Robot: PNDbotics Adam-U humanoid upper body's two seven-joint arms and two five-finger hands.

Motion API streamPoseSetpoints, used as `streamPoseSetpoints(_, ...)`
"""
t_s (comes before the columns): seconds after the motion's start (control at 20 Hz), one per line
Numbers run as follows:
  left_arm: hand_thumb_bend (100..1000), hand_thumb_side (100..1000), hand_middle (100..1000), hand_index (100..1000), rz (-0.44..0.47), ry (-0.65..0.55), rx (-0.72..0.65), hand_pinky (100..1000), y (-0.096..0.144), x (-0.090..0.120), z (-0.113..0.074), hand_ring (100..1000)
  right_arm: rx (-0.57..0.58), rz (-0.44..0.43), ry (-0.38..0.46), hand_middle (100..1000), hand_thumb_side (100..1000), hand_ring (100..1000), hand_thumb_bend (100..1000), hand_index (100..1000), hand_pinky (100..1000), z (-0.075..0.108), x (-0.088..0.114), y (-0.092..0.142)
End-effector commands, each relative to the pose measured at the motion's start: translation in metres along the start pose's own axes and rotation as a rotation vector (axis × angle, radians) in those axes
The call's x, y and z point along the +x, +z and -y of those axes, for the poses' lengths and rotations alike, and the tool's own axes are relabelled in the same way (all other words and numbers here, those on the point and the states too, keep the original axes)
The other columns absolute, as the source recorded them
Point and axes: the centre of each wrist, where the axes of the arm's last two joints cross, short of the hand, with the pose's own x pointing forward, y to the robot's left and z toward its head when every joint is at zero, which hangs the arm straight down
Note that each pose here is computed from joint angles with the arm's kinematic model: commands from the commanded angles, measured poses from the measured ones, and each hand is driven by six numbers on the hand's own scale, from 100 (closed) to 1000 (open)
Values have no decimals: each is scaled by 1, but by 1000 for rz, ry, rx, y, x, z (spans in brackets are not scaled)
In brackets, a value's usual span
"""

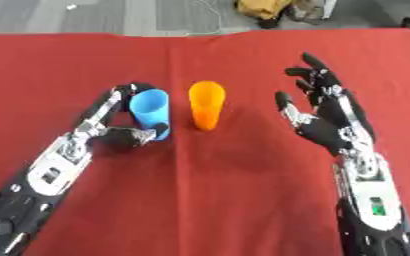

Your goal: Pour the contents of one cup into another cup.

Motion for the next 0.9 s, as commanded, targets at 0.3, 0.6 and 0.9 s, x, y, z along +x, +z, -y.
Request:
streamPoseSetpoints(0.3, 199, 100, 474, 781, 34, 14, 2, 313, -4, 5, -3, 374, 8, 28, 12, 768, 197, 1000, 278, 985, 1000, 2, 8, -6)
streamPoseSetpoints(0.6, 100, 100, 420, 766, 84, 53, 87, 250, 0, 16, -13, 310, 7, 17, 19, 743, 195, 1000, 272, 981, 995, 3, 6, -5)
streamPoseSetpoints(0.9, 100, 120, 362, 754, 131, 93, 167, 219, 10, 31, -21, 242, 6, 5, 31, 713, 192, 1000, 244, 977, 987, 6, 5, -3)
